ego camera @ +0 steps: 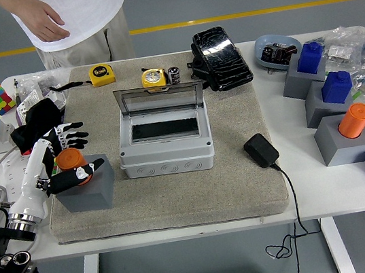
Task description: Fetch the battery,place it into the box,close the lid of the box
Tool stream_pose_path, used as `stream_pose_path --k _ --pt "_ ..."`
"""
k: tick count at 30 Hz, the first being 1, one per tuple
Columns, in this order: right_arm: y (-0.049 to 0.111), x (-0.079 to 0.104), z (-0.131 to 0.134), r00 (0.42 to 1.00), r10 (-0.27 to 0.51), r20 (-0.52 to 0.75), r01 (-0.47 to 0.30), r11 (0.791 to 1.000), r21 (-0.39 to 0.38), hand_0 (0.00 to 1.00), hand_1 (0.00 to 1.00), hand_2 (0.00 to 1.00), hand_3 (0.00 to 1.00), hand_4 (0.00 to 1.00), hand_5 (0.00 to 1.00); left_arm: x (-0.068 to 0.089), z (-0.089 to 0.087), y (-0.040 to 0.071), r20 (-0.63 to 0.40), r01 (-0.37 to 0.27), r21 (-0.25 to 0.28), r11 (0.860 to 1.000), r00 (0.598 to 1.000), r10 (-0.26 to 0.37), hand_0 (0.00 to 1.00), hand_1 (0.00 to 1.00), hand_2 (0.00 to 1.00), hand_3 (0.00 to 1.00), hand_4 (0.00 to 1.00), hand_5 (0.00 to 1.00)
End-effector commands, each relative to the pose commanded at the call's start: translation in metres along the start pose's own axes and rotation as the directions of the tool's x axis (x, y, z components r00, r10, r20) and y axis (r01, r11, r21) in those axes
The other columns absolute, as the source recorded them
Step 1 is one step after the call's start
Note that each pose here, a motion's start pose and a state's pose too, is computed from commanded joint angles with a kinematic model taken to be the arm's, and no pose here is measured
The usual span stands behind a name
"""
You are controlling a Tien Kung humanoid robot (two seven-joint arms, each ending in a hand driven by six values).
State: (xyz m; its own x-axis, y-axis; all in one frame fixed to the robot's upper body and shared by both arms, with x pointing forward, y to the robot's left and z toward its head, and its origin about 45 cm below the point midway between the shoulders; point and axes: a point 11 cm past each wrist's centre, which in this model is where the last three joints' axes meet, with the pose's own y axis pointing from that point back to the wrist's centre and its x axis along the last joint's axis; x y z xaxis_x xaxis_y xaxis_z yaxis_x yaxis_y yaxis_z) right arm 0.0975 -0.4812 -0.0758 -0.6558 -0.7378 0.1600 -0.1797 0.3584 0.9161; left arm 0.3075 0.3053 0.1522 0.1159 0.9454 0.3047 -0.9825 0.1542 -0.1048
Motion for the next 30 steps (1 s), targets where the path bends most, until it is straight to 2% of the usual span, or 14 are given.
stream_pose_path --k 2,3,8,9,14,15,20,21,26,27,30 --pt "0.0000 0.0004 0.0006 1.000 0.000 0.001 0.000 1.000 -0.001 0.645 0.659 0.660 0.539 0.973 0.406 -0.0018 -0.0010 0.0005 -0.011 0.003 0.004 1.000 1.000 -0.003 0.448 0.473 0.499 0.663 0.998 0.002" --pt "0.0000 0.0006 0.0009 1.000 0.001 0.001 -0.001 1.000 -0.002 0.646 0.659 0.660 0.539 0.973 0.405 -0.0027 -0.0016 0.0009 -0.016 0.004 0.006 1.000 1.000 -0.004 0.476 0.454 0.472 0.614 0.998 0.002" --pt "0.0000 -0.0001 0.0006 1.000 -0.001 0.002 0.001 1.000 -0.002 0.646 0.659 0.660 0.539 0.973 0.405 -0.0024 -0.0025 0.0013 -0.039 -0.007 0.011 1.000 0.999 0.008 0.476 0.454 0.472 0.614 0.998 0.002" --pt "0.0000 -0.0001 0.0007 1.000 -0.001 0.003 0.001 1.000 -0.002 0.645 0.659 0.660 0.539 0.973 0.405 -0.0026 -0.0022 0.0014 -0.040 -0.009 0.008 1.000 0.999 0.009 0.436 0.423 0.446 0.573 0.998 0.002" --pt "0.0000 0.0001 0.0009 1.000 0.000 0.004 0.001 1.000 -0.004 0.645 0.659 0.660 0.539 0.973 0.405 -0.0046 -0.0009 0.0011 -0.050 -0.016 -0.003 1.000 0.999 0.016 0.436 0.423 0.446 0.573 0.998 0.002" --pt "0.0000 0.0001 0.0011 1.000 0.000 0.005 0.000 1.000 -0.004 0.646 0.659 0.661 0.540 0.973 0.405 -0.0050 -0.0007 0.0011 -0.053 -0.018 -0.005 1.000 0.998 0.018 0.270 0.333 0.413 0.533 0.998 0.002" --pt "0.0000 -0.0008 0.0013 1.000 -0.001 0.006 0.001 1.000 -0.004 0.646 0.659 0.661 0.540 0.973 0.405 -0.0082 -0.0013 0.0012 -0.061 -0.021 -0.008 1.000 0.998 0.020 0.270 0.333 0.413 0.533 0.998 0.002" --pt "0.0000 -0.0012 0.0012 1.000 -0.002 0.006 0.002 1.000 -0.004 0.645 0.659 0.660 0.540 0.973 0.404 -0.0091 -0.0017 0.0014 -0.064 -0.020 -0.008 1.000 0.998 0.020 0.120 0.209 0.378 0.497 0.998 0.002" --pt "-0.0001 -0.0019 0.0017 1.000 -0.001 0.012 0.001 1.000 -0.004 0.645 0.659 0.660 0.540 0.973 0.404 -0.0104 -0.0025 0.0017 -0.072 -0.029 -0.011 1.000 0.997 0.028 0.120 0.209 0.378 0.497 0.998 0.002" --pt "-0.0001 -0.0021 0.0016 1.000 -0.001 0.012 0.001 1.000 -0.003 0.645 0.659 0.661 0.540 0.974 0.405 -0.0100 -0.0023 0.0011 -0.073 -0.033 -0.013 0.999 0.997 0.032 0.033 0.079 0.331 0.479 0.998 0.002" --pt "-0.0001 -0.0020 0.0021 1.000 -0.001 0.013 0.001 1.000 -0.005 0.645 0.659 0.661 0.540 0.974 0.405 -0.0092 -0.0009 -0.0004 -0.075 -0.042 -0.023 0.999 0.996 0.040 0.033 0.079 0.331 0.479 0.998 0.002"
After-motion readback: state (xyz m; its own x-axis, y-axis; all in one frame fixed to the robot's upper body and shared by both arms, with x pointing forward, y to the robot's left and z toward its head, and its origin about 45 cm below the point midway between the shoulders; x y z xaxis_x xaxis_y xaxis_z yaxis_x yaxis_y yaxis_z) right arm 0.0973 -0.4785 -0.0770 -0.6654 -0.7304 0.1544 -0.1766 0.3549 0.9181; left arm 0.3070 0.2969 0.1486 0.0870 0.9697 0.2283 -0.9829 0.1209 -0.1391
